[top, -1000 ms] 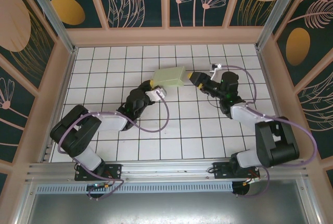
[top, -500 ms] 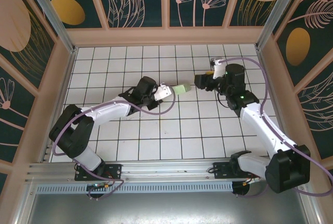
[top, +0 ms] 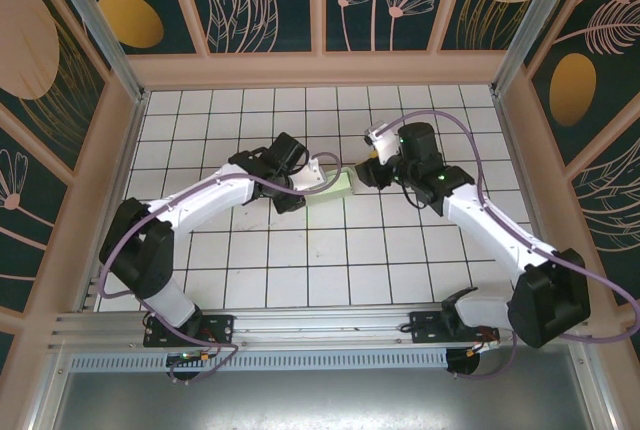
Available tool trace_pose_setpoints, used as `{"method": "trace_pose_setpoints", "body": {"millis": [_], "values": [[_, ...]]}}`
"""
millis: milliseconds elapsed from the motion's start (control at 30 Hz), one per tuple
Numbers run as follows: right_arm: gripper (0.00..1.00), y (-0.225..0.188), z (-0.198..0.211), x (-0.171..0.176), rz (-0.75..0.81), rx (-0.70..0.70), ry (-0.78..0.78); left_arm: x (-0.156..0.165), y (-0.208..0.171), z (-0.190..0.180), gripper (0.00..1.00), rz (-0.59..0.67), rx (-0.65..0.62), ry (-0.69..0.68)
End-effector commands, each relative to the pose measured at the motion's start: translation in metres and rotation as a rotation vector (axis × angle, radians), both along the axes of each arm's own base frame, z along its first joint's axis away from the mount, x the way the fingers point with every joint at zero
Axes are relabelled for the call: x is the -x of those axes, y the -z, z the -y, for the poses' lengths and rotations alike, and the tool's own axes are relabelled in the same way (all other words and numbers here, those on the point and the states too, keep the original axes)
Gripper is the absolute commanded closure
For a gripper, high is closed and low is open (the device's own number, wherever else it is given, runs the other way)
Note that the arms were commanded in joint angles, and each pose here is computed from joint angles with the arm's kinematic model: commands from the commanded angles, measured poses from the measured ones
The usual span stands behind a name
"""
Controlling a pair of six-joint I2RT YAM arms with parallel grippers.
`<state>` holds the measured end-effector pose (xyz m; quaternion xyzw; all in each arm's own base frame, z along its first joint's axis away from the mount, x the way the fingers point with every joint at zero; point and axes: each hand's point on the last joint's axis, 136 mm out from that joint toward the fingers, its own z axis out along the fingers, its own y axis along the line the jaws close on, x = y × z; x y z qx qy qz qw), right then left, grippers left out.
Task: Fold the paper box
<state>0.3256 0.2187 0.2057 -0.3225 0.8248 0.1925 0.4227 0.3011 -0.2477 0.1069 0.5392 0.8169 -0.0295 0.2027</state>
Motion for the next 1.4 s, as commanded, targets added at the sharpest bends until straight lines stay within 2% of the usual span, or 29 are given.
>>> {"method": "trace_pose_setpoints", "body": {"millis": [0, 200, 433, 600, 667, 900, 1000, 1133, 1267, 1367], "values": [[0.56, 0.001, -0.016, 0.007, -0.024, 0.005, -0.099, 0.024, 0.011, -0.014, 0.67, -0.152, -0.077, -0.011], [0.53, 0.018, -0.025, 0.008, -0.079, 0.040, -0.140, 0.026, 0.023, -0.013, 0.67, -0.197, -0.101, 0.002], [0.54, 0.034, -0.034, 0.013, -0.145, 0.049, -0.196, 0.025, 0.032, -0.012, 0.67, -0.214, -0.113, 0.006], [0.70, 0.043, -0.035, 0.013, -0.178, 0.071, -0.203, 0.024, 0.033, -0.011, 0.66, -0.211, -0.112, 0.009], [0.85, 0.044, -0.035, 0.013, -0.182, 0.077, -0.205, 0.024, 0.033, -0.010, 0.67, -0.211, -0.107, 0.013], [0.84, 0.046, -0.030, 0.014, -0.184, 0.109, -0.191, 0.023, 0.033, -0.006, 0.68, -0.215, -0.088, 0.011], [0.94, 0.045, -0.028, 0.016, -0.185, 0.115, -0.190, 0.023, 0.035, -0.007, 0.67, -0.216, -0.093, 0.007], [1.00, 0.045, -0.028, 0.016, -0.188, 0.114, -0.189, 0.021, 0.034, -0.004, 0.67, -0.215, -0.082, -0.002], [1.00, 0.037, -0.033, 0.012, -0.182, 0.064, -0.161, 0.016, 0.034, -0.003, 0.61, -0.205, -0.078, -0.031], [1.00, 0.029, -0.037, 0.006, -0.179, 0.012, -0.116, 0.012, 0.032, -0.001, 0.60, -0.195, -0.064, -0.057]]}}
